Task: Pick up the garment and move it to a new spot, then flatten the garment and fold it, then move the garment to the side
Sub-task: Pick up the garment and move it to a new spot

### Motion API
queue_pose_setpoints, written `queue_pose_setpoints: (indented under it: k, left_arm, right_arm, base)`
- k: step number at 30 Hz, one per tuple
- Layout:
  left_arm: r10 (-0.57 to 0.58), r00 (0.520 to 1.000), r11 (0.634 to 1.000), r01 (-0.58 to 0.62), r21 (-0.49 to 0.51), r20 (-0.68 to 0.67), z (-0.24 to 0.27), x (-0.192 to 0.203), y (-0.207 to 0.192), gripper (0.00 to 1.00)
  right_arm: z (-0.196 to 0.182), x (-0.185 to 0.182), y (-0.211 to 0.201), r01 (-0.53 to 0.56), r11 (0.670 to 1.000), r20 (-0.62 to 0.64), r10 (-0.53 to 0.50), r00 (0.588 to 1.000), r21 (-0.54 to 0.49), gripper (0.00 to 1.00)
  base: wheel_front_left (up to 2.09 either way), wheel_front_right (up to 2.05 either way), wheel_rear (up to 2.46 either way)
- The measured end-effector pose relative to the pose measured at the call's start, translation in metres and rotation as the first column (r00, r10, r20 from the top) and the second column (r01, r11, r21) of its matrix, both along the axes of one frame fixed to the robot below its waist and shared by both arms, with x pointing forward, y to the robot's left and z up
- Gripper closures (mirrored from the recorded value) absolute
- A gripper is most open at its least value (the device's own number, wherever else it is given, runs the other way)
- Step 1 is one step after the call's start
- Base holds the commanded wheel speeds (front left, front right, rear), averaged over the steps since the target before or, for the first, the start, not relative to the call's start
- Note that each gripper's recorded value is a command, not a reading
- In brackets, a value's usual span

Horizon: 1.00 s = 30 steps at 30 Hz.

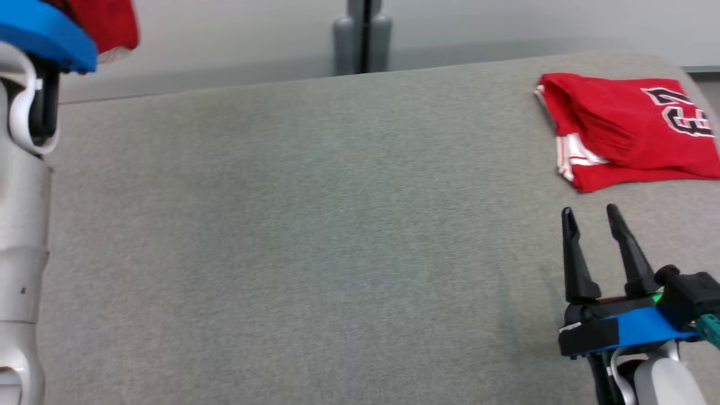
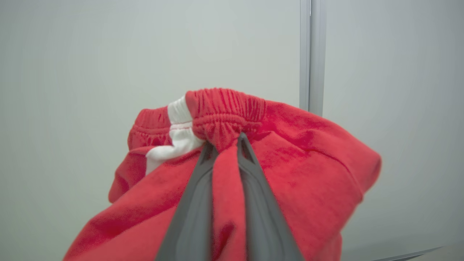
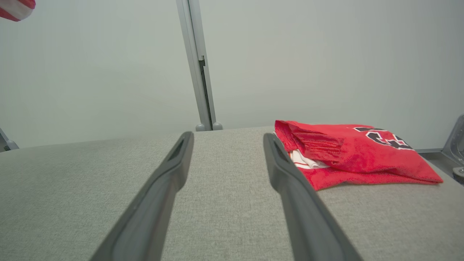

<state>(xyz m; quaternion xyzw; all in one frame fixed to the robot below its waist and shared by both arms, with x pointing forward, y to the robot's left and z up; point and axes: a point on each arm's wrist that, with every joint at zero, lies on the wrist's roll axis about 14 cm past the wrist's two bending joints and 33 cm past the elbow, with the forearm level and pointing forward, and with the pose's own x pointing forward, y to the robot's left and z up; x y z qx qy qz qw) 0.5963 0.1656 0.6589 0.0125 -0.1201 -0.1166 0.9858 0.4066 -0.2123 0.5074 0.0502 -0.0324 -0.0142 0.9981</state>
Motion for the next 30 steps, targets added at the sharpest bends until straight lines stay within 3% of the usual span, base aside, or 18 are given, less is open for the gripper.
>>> queue_pose_setpoints:
  k: [8, 16, 23, 30]
  left_arm:
    - [-0.286, 0.947, 0.956, 0.292, -0.016, 0.148, 0.058, -0.025, -0.120, 1.00]
    - [-0.488, 0.865, 0.871, 0.492, -0.004, 0.121, 0.042, -0.066, -0.205, 1.00]
    - [-0.545, 0.838, 0.837, 0.544, -0.061, -0.007, -0.017, -0.088, -0.230, 1.00]
    - [-0.529, 0.825, 0.848, 0.520, -0.103, -0.196, -0.103, -0.108, -0.224, 1.00]
  right_arm:
    - [-0.006, -0.030, -0.018, 0.067, 0.995, -0.004, -0.067, 0.998, 0.069, 0.00]
    - [-0.006, -0.047, -0.030, 0.111, 0.990, -0.004, -0.111, 0.994, 0.088, 0.00]
    - [-0.003, -0.050, -0.035, 0.127, 0.988, 0.007, -0.128, 0.992, 0.092, 0.00]
    - [-0.001, -0.047, -0.034, 0.122, 0.988, 0.012, -0.123, 0.992, 0.091, 0.00]
  base:
    - [0.00, 0.00, 0.00]
    - [0.00, 0.00, 0.00]
    - [0.00, 0.00, 0.00]
    - [0.00, 0.00, 0.00]
